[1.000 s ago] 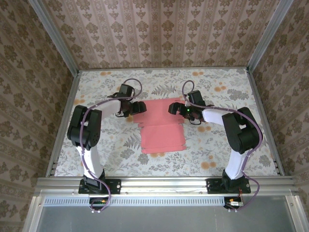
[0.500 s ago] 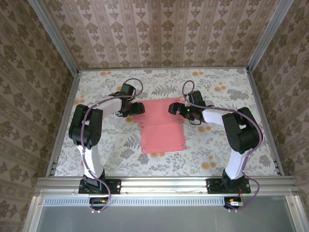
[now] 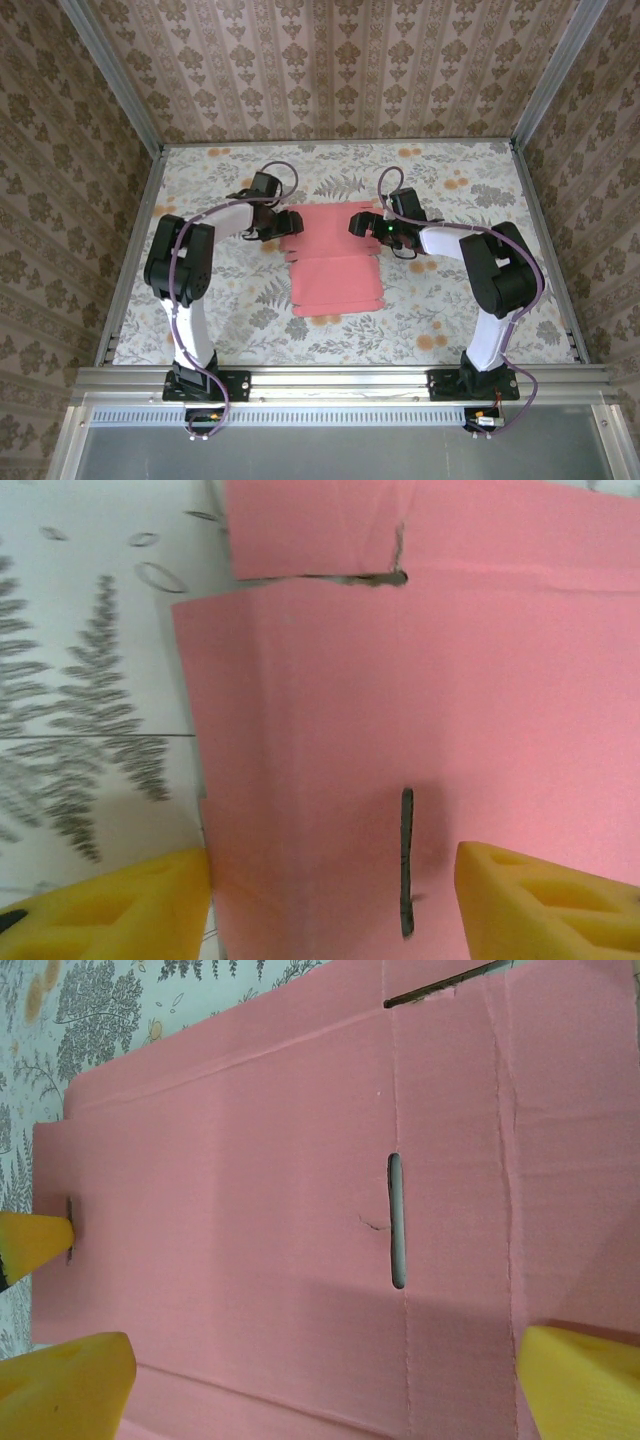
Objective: Fold the paper box
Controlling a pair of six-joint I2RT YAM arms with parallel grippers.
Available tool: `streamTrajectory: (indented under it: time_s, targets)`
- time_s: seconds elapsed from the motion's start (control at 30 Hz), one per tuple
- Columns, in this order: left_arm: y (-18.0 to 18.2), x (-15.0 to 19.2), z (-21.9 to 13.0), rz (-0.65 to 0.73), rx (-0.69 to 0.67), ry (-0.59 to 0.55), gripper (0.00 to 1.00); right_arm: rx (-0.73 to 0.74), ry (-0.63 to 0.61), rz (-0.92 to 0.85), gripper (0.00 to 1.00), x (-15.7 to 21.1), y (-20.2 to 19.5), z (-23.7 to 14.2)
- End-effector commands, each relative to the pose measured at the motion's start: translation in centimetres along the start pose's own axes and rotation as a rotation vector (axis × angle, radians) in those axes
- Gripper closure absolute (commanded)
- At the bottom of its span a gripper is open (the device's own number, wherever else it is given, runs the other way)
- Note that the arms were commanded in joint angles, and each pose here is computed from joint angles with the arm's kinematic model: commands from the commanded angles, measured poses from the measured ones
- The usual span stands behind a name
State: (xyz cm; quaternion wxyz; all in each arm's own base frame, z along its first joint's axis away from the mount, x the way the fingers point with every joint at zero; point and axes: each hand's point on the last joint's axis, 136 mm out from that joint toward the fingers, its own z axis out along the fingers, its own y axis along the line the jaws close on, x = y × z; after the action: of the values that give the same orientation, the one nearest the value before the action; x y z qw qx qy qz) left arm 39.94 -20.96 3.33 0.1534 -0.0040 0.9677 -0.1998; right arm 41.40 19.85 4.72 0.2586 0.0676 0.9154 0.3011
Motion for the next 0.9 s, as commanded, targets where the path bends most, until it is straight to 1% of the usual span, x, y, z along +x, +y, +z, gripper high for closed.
streamTrajectory:
  time_s: [0.0, 0.17, 0.27, 0.4, 0.5, 0.67, 0.87]
  targets:
    - [-1.5, 0.6, 0.6, 0.001, 0.076, 0.034, 0.37, 0.065, 0.137, 0.073, 0.0, 4.6, -2.9, 1.1]
    - [-1.7, 0.6, 0.4, -0.003, 0.095, 0.031, 0.39, 0.068, 0.137, 0.08, 0.0, 4.8, -3.2, 1.2]
    - [-2.0, 0.3, -0.2, -0.012, 0.118, 0.013, 0.46, 0.071, 0.139, 0.08, 0.0, 5.0, -3.2, 1.2]
    - [-2.1, -0.3, -1.2, -0.039, 0.167, -0.015, 0.5, 0.072, 0.14, 0.081, 0.0, 5.1, -3.3, 1.1]
    - [-2.1, -0.7, -1.9, -0.051, 0.198, -0.034, 0.56, 0.07, 0.137, 0.084, 0.0, 5.0, -3.3, 1.1]
    - [-2.2, -0.8, -2.7, -0.048, 0.203, -0.048, 0.67, 0.069, 0.135, 0.087, 0.0, 5.0, -3.2, 1.1]
    - [-2.4, -0.8, -3.3, -0.044, 0.212, -0.059, 0.78, 0.057, 0.131, 0.085, 0.0, 4.8, -2.6, 0.9]
